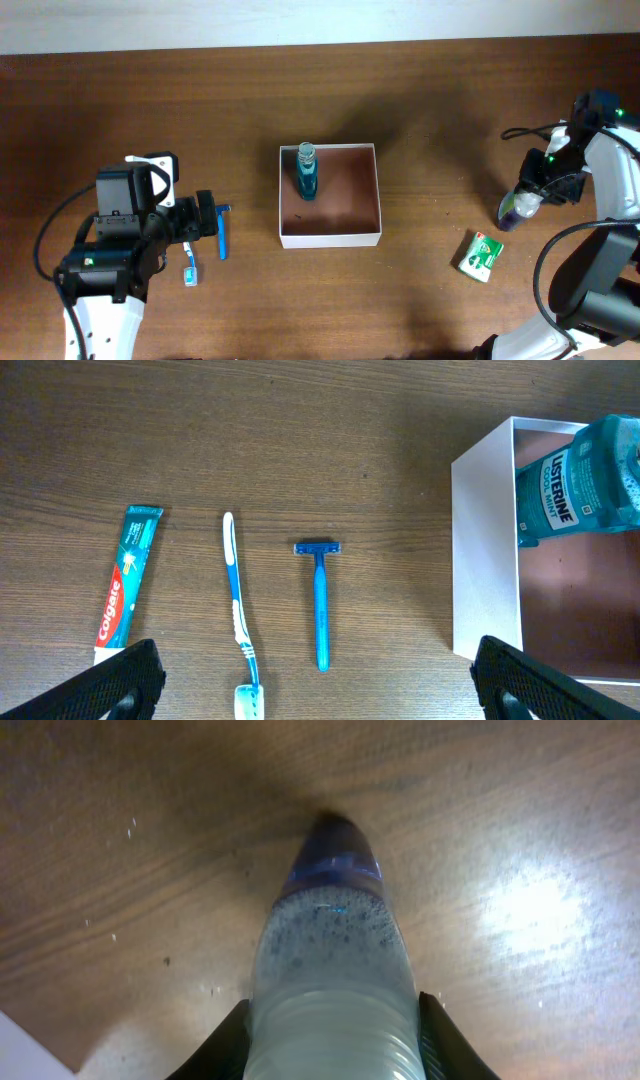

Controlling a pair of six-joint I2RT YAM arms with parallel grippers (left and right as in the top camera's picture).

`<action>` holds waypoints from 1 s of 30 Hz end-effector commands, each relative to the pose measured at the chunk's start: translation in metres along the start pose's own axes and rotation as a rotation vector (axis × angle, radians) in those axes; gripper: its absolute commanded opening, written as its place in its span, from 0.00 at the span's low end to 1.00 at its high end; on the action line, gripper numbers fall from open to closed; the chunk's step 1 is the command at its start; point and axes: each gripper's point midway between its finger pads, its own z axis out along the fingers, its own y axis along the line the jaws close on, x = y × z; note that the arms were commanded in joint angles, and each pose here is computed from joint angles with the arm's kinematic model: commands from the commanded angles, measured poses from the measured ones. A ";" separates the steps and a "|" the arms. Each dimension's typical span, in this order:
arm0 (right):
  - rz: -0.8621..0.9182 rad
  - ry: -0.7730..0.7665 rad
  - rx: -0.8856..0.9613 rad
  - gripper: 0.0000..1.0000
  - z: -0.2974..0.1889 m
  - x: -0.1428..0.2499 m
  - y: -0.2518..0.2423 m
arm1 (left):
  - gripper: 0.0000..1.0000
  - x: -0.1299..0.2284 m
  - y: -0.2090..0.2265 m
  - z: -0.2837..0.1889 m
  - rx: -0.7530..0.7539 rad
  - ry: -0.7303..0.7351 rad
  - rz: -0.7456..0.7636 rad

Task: Pack container
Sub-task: 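Grasp the clear pump soap bottle with the right gripper, then carry the pump bottle into the box beside the Listerine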

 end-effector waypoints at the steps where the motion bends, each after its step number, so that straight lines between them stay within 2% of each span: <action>1: 0.017 -0.110 -0.031 0.04 -0.041 -0.012 0.008 | 0.99 -0.008 0.000 -0.005 -0.007 -0.020 0.024; 4: 0.007 -0.153 -0.039 0.04 -0.069 -0.009 0.015 | 0.99 -0.008 0.000 -0.005 -0.007 -0.020 0.024; 9: -0.106 -0.241 -0.074 0.04 -0.117 0.008 0.054 | 0.99 -0.008 0.000 -0.005 -0.007 -0.020 0.024; 15: -0.374 -0.380 -0.157 0.04 -0.180 0.052 0.137 | 0.99 -0.007 0.000 -0.005 -0.007 -0.017 0.023; 19: -0.500 -0.414 -0.248 0.04 -0.205 0.091 0.195 | 0.99 -0.007 0.000 -0.005 -0.007 -0.017 0.023; 24: -0.595 -0.430 -0.246 0.04 -0.195 0.117 0.250 | 0.99 -0.007 0.000 -0.005 -0.007 -0.017 0.023; 27: -0.649 -0.396 -0.247 0.04 -0.171 0.127 0.288 | 0.99 -0.006 0.000 -0.005 -0.007 -0.016 0.023; 30: -0.619 -0.331 -0.232 0.04 -0.136 0.129 0.316 | 1.00 -0.006 0.000 -0.005 -0.007 -0.016 0.023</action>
